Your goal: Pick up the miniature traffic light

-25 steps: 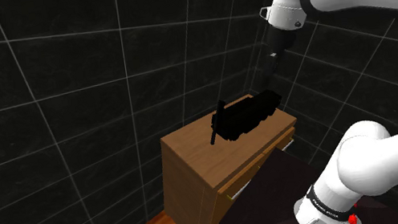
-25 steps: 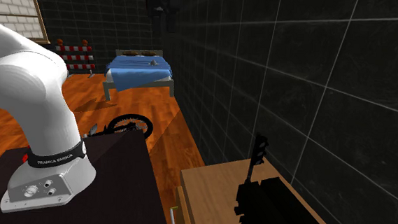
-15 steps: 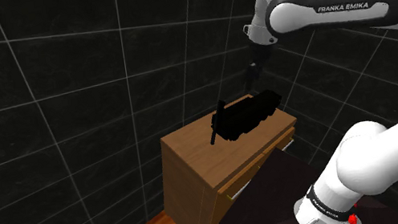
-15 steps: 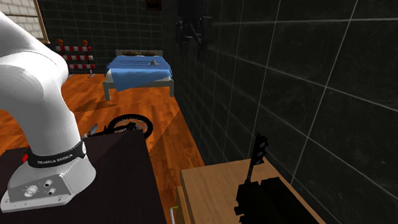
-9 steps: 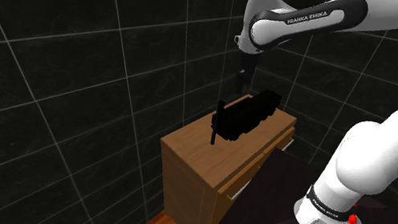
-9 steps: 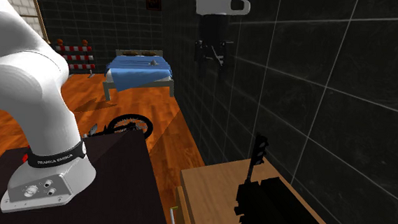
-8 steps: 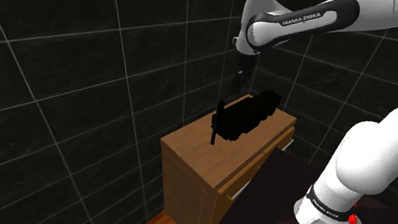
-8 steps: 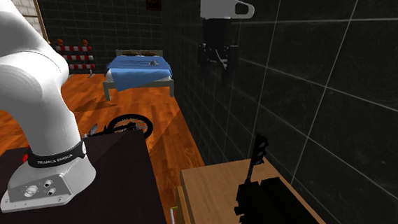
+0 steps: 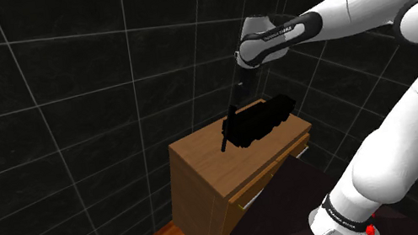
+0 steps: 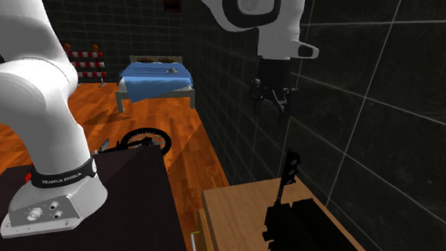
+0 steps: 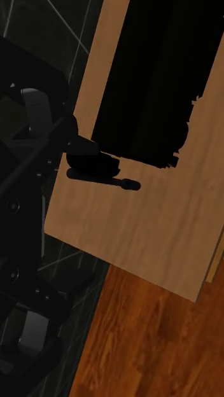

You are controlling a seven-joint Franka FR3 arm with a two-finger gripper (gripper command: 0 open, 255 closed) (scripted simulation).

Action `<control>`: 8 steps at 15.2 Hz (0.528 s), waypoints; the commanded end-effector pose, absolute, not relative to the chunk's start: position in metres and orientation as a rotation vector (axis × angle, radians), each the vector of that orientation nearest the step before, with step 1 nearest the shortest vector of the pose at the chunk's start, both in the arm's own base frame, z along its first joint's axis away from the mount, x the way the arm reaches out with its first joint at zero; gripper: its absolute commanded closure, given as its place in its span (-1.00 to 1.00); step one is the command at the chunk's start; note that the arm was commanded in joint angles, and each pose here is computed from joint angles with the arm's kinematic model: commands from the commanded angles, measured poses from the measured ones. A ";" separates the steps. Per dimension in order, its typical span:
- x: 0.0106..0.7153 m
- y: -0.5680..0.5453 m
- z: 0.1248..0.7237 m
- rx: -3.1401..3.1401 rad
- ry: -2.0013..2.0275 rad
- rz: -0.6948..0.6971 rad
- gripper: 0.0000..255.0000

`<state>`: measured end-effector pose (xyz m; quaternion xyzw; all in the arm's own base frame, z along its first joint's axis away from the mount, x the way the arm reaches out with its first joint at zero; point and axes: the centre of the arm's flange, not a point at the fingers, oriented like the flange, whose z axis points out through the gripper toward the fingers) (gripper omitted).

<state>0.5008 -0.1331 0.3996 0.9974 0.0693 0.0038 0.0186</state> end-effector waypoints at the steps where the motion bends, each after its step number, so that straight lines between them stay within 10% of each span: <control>1: 0.519 -0.147 0.383 3.102 0.210 0.012 -1.00; 8: 0.565 -0.182 0.327 3.119 0.192 0.008 -1.00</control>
